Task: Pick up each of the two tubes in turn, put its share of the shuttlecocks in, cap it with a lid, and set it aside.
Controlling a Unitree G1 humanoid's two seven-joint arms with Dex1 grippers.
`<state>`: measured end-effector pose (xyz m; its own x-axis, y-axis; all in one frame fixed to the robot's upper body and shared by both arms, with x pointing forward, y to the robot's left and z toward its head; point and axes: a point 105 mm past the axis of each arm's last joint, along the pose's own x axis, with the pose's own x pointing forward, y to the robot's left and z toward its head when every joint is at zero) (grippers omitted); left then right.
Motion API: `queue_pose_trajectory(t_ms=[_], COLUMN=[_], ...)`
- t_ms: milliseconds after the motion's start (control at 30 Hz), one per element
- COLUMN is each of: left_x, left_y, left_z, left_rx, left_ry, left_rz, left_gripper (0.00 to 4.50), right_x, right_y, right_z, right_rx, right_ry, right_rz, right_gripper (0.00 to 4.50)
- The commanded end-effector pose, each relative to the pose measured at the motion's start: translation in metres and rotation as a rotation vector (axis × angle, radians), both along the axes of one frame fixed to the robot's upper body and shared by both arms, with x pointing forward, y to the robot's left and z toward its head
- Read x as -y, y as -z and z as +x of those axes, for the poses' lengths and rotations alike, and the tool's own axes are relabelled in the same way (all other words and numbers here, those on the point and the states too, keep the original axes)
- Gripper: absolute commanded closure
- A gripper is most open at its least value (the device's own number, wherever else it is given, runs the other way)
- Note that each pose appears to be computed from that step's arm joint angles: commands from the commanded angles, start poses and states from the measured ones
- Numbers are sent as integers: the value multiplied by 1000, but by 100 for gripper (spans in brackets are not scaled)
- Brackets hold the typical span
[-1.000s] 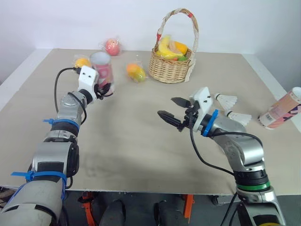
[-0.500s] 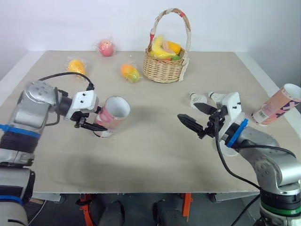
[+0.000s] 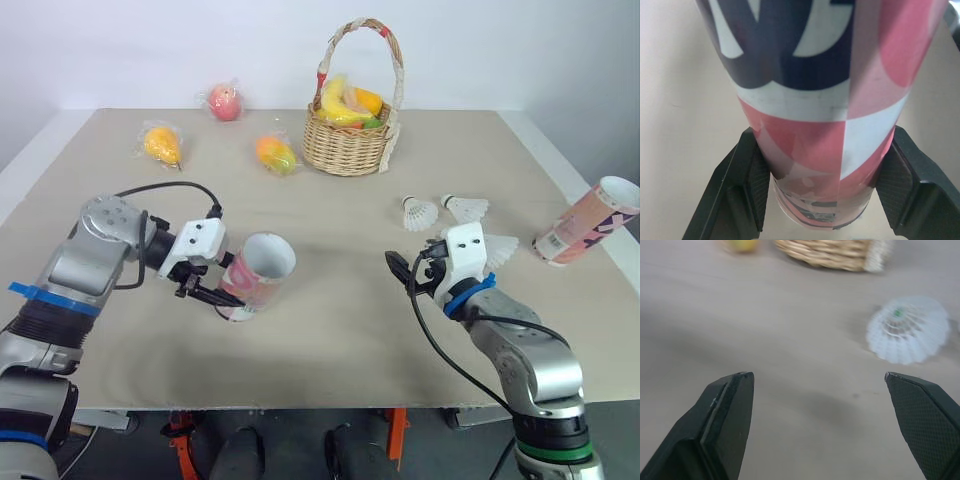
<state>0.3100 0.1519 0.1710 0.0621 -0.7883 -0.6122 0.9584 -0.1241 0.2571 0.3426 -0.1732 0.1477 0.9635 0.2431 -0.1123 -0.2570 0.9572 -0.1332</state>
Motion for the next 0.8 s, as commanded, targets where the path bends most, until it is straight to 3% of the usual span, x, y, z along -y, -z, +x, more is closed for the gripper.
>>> queue_pose_trajectory(t_ms=[33,200,400,800], left_x=[6,13,17,17], left_y=[2,5,4,-1], left_z=[2,2,3,3], left_rx=[11,0,0,22], left_ry=[-4,-2,5,5], left_rz=[-25,-53,-58,-55], left_gripper=[191,191,191,191], right_x=[-7,-14,15,20], right_y=[-12,-13,-15,-6], right_z=[10,31,70,103], right_rx=[78,104,97,60], right_ry=[2,2,134,166], right_rz=[-33,-77,-90,-17], right_gripper=[0,0,0,0])
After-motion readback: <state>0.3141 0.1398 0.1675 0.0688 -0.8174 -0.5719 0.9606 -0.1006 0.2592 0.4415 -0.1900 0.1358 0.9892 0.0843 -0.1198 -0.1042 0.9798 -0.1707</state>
